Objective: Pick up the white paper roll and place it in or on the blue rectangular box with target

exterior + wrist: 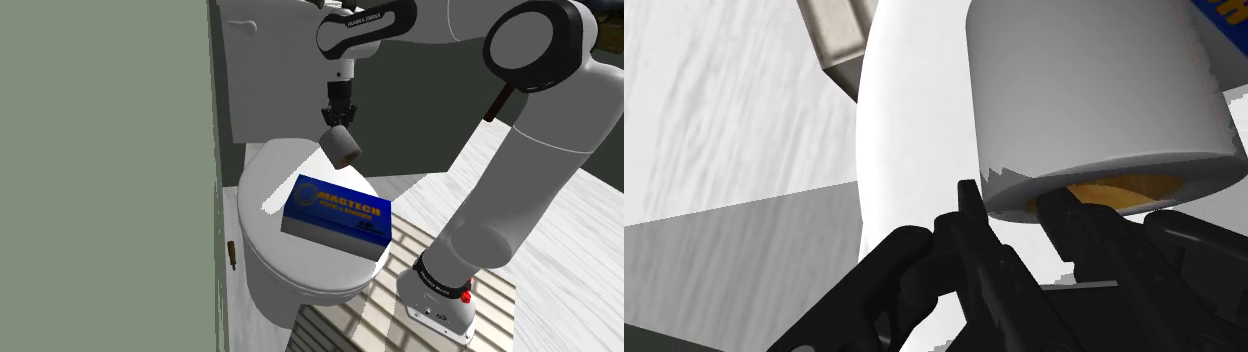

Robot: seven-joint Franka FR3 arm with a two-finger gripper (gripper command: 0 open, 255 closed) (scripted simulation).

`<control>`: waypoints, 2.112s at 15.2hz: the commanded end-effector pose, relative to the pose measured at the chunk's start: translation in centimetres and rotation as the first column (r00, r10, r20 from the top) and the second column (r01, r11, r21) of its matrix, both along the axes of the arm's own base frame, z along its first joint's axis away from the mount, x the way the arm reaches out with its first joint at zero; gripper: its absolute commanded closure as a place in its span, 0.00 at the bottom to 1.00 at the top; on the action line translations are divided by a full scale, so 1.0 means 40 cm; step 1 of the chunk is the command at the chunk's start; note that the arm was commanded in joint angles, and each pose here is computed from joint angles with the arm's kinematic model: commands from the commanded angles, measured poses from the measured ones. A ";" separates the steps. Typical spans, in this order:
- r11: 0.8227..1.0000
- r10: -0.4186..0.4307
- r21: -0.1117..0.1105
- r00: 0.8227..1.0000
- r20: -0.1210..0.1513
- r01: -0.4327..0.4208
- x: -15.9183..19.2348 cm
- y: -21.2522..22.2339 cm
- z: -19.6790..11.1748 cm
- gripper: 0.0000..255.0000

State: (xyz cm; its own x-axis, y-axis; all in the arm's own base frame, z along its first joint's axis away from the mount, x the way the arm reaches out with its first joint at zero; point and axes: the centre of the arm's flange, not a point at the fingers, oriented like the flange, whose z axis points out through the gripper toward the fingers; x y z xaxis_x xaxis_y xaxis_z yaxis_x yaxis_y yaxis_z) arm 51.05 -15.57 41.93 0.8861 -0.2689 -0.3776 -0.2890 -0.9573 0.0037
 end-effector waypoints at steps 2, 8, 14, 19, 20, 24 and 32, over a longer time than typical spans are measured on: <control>1.000 0.000 0.000 1.000 0.000 0.000 0.000 0.000 0.042 1.00; 1.000 0.000 0.000 1.000 0.000 0.000 0.000 0.000 0.121 1.00; 1.000 0.000 0.000 1.000 0.000 0.000 -0.017 0.028 0.179 1.00; 1.000 0.000 0.000 1.000 0.000 0.000 -0.105 0.167 0.184 1.00; 1.000 0.000 0.000 1.000 0.000 0.000 -0.123 0.195 0.185 1.00; 1.000 0.000 0.000 1.000 0.000 0.000 -0.193 0.307 0.189 1.00; 1.000 0.000 0.000 1.000 0.000 0.000 -0.285 0.453 0.154 1.00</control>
State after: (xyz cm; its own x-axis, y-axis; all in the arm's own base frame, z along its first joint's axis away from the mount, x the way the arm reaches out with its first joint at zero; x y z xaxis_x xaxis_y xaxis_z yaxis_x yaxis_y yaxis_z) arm 39.76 2.46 48.45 0.8860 -0.2682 -0.3781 -0.2882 -0.9576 0.0040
